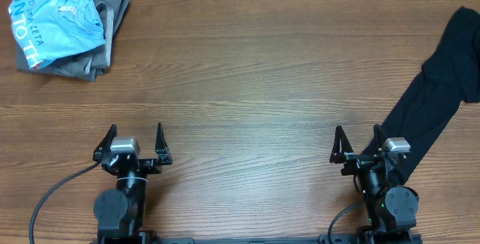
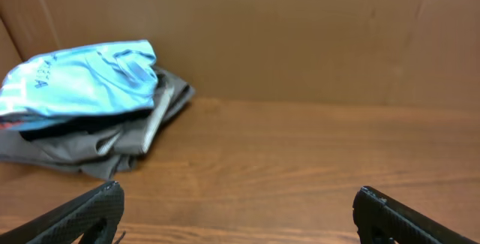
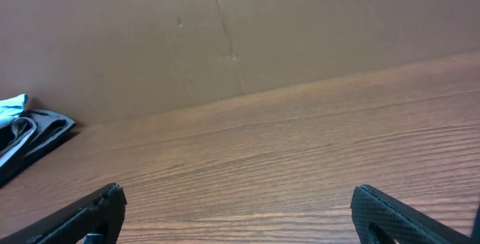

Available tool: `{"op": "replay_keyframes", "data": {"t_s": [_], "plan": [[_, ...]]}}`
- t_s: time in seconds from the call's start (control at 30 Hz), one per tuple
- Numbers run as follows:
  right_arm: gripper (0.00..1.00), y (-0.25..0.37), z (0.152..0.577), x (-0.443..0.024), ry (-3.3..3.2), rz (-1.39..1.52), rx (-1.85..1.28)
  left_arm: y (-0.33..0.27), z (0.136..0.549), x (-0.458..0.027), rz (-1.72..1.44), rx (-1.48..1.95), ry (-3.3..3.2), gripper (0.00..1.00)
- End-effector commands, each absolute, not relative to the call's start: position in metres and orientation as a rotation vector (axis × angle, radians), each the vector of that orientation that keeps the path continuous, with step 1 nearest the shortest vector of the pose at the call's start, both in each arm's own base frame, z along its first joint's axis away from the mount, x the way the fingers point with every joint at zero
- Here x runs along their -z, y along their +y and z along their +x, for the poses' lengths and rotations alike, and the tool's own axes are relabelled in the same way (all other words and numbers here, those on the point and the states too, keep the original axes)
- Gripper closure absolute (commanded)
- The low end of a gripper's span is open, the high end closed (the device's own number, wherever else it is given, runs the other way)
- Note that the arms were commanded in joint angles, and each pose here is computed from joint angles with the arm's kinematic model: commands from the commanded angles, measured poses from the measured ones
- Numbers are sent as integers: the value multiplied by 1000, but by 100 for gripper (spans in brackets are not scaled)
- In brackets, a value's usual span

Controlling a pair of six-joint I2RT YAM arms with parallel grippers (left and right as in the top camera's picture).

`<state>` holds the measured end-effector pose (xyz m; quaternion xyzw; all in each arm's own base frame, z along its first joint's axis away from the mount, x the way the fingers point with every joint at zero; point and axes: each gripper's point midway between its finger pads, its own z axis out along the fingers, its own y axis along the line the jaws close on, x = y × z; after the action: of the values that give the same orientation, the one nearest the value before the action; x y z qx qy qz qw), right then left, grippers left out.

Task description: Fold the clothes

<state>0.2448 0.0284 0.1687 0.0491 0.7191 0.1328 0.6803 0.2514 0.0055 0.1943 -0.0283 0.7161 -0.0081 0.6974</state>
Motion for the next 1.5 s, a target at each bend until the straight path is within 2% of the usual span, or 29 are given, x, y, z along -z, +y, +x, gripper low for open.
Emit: {"op": "replay_keyframes", "data": {"t_s": [0.0, 0.3, 1.47], "plan": [[0, 28, 244, -170, 1603, 109, -293, 11, 249, -189, -64, -13, 1553, 0], [0, 28, 244, -170, 1603, 109, -293, 16, 245, -155, -82, -26, 1650, 0], [0, 28, 244, -170, 1603, 109, -293, 16, 246, -156, -81, -25, 1646, 0]]}}
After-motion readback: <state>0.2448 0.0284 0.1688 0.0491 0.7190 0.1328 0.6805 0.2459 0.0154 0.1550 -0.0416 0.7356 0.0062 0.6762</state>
